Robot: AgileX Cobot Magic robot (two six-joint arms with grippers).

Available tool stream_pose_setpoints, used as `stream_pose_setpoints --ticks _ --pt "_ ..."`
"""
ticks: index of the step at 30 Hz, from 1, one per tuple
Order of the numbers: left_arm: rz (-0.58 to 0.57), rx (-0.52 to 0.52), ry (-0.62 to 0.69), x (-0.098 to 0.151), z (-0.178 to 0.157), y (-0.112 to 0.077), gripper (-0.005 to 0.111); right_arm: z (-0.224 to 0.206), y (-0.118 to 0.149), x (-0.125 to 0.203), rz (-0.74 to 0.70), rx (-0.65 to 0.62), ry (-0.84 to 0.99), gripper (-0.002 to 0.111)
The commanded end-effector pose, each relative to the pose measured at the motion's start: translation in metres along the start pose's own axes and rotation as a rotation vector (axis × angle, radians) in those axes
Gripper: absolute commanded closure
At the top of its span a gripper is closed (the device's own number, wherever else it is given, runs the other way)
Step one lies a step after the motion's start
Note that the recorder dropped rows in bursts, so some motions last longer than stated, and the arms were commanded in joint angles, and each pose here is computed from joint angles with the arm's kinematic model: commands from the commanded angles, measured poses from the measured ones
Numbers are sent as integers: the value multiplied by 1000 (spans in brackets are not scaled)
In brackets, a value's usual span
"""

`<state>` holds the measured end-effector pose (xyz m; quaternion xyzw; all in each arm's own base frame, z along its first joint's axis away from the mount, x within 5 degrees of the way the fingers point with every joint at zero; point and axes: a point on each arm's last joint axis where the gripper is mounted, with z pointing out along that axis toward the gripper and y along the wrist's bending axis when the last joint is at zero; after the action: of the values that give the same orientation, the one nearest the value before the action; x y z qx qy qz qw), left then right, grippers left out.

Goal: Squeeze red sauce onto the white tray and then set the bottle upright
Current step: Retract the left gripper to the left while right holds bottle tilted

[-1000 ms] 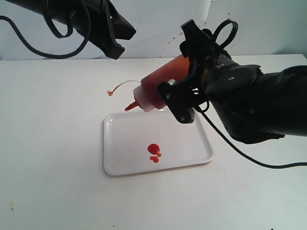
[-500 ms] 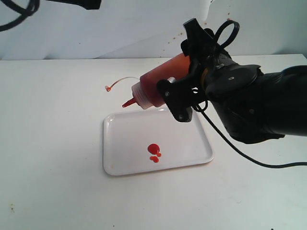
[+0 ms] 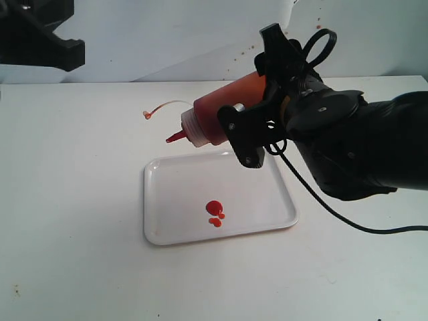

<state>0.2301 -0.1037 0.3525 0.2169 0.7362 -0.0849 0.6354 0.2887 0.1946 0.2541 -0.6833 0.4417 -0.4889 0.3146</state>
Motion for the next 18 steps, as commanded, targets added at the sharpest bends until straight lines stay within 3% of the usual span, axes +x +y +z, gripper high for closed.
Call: stream_pose_setpoints --ticks 1,5,12,13,15,18 --pt "2 -24 -55 0 -20 1 107 -1 -8 7 29 32 28 108" --pt "-32 -31 -87 -3 -31 2 107 -1 -8 7 34 32 28 108" --pt "-383 -23 -131 -9 -44 4 107 -1 -8 7 43 32 28 108" --pt "-477 -17 -135 -10 -46 4 107 -1 -8 7 43 32 28 108" --pt "-504 -13 -126 -8 -45 3 107 -1 -7 7 45 31 28 108" --pt "-437 4 -70 4 -44 -1 107 -1 -7 7 68 31 27 108"
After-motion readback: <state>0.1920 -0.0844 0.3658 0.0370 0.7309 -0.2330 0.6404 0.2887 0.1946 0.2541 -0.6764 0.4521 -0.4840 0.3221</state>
